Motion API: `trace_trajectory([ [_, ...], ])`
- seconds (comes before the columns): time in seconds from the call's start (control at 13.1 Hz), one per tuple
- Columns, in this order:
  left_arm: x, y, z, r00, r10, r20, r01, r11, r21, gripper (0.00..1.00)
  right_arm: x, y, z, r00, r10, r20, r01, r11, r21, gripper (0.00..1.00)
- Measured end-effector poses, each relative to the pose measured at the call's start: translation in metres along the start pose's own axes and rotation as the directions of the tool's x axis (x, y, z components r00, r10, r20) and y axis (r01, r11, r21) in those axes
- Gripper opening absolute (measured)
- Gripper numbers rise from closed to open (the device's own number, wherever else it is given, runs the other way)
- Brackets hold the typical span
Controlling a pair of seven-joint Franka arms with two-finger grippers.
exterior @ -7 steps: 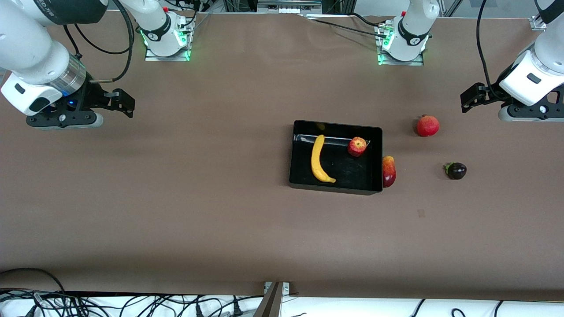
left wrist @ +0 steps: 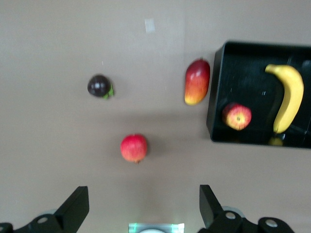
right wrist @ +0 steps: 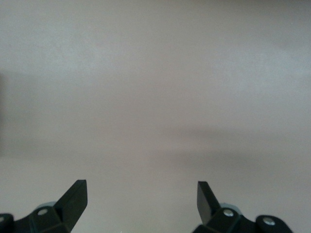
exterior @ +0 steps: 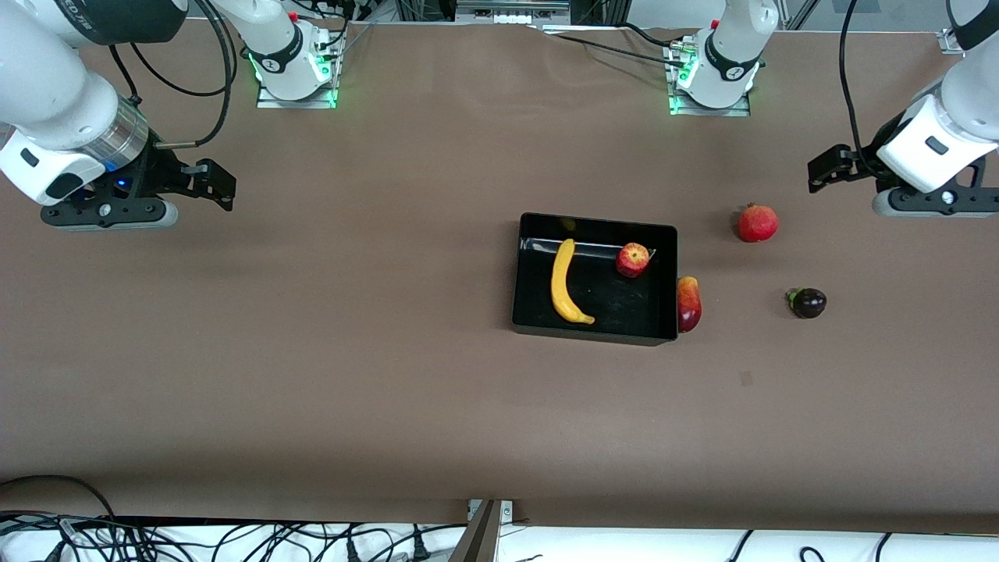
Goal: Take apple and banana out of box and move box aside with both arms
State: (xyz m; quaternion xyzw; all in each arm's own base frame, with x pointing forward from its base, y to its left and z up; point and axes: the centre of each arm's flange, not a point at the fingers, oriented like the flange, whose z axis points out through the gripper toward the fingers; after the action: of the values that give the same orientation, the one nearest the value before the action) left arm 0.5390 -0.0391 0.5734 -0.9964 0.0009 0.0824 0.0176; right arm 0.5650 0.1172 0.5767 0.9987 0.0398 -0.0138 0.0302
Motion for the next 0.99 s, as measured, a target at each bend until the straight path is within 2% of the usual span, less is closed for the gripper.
trace_trajectory([
  [0.23,0.008,0.017,0.018,0.998,0.031,0.063,-0.031,0.999,0.005,1.0,0.0,0.0,0.0,1.0,0.0,-0.001,0.0,1.0,0.0,1.0],
  [0.46,0.018,0.077,0.046,0.992,0.051,0.111,-0.054,0.998,0.024,1.0,0.0,0.0,0.0,1.0,0.001,-0.001,-0.001,1.0,0.0,1.0],
  [0.76,0.058,0.178,0.122,0.995,-0.08,0.059,0.08,0.997,0.015,1.0,0.0,0.0,-0.001,1.0,0.001,-0.003,-0.001,1.0,0.0,1.0],
  [0.99,0.069,0.223,0.17,0.991,-0.117,0.064,0.116,0.993,0.016,1.0,0.0,0.001,-0.001,1.0,0.001,-0.004,-0.001,1.0,0.001,1.0],
])
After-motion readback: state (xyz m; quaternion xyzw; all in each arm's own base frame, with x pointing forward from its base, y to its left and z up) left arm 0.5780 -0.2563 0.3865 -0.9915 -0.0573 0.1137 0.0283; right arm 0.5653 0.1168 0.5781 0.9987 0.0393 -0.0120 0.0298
